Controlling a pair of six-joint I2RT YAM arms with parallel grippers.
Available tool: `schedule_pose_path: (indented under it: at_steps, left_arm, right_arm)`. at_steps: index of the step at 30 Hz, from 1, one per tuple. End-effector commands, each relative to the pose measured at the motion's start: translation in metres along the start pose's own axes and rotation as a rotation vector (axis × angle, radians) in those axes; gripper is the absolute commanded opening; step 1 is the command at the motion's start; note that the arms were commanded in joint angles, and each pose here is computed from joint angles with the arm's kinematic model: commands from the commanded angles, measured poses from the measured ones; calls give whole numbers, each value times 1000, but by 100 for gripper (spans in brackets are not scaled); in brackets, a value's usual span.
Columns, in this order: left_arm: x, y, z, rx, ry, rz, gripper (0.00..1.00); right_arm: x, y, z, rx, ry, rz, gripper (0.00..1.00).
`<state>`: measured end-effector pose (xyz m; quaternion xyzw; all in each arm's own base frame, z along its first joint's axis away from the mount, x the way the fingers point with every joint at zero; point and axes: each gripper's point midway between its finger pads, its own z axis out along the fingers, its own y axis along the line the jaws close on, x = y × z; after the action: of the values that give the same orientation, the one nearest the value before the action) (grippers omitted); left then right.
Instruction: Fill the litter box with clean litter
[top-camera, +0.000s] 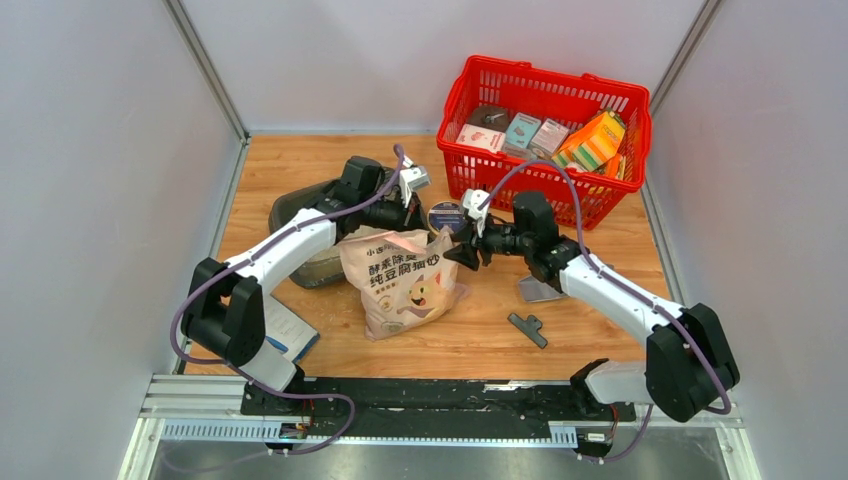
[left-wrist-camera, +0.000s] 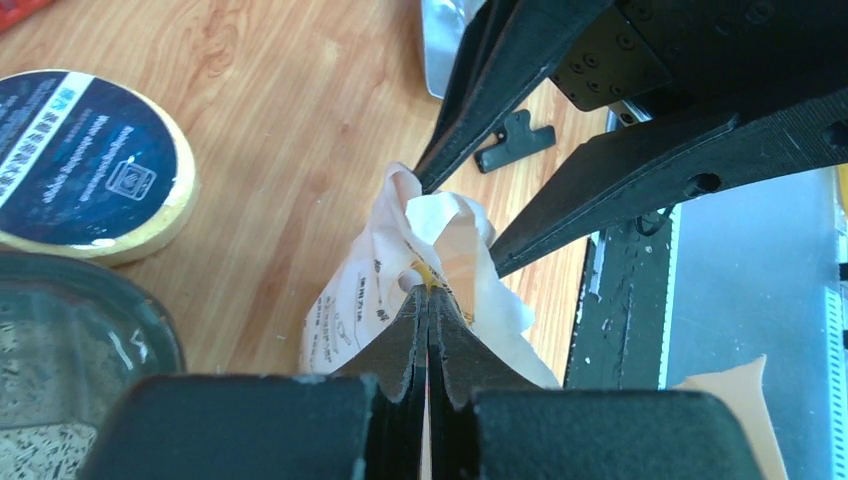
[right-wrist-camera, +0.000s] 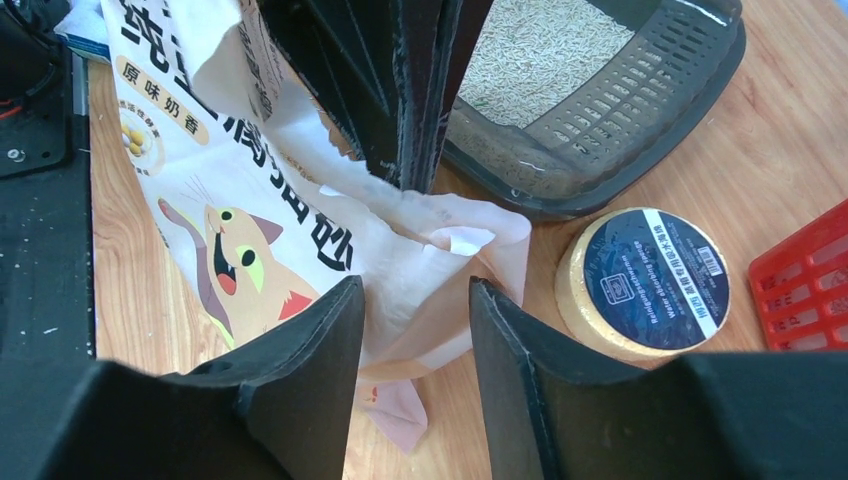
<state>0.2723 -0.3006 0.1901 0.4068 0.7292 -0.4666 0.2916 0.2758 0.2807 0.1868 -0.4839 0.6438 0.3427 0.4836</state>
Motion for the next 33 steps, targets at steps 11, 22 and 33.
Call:
schedule_pose_path:
  at_steps: [11, 22, 33]
  left_arm:
    - [-41, 40, -20, -156, -128, -26, 0]
    - [-47, 51, 26, -36, -163, -58, 0]
    - [-43, 32, 34, 68, -172, -97, 0]
  right_arm:
    - [-31, 5, 6, -64, -74, 49, 11]
    - [-28, -1, 6, -30, -59, 54, 7]
    - [-29, -16, -9, 65, -12, 5, 34]
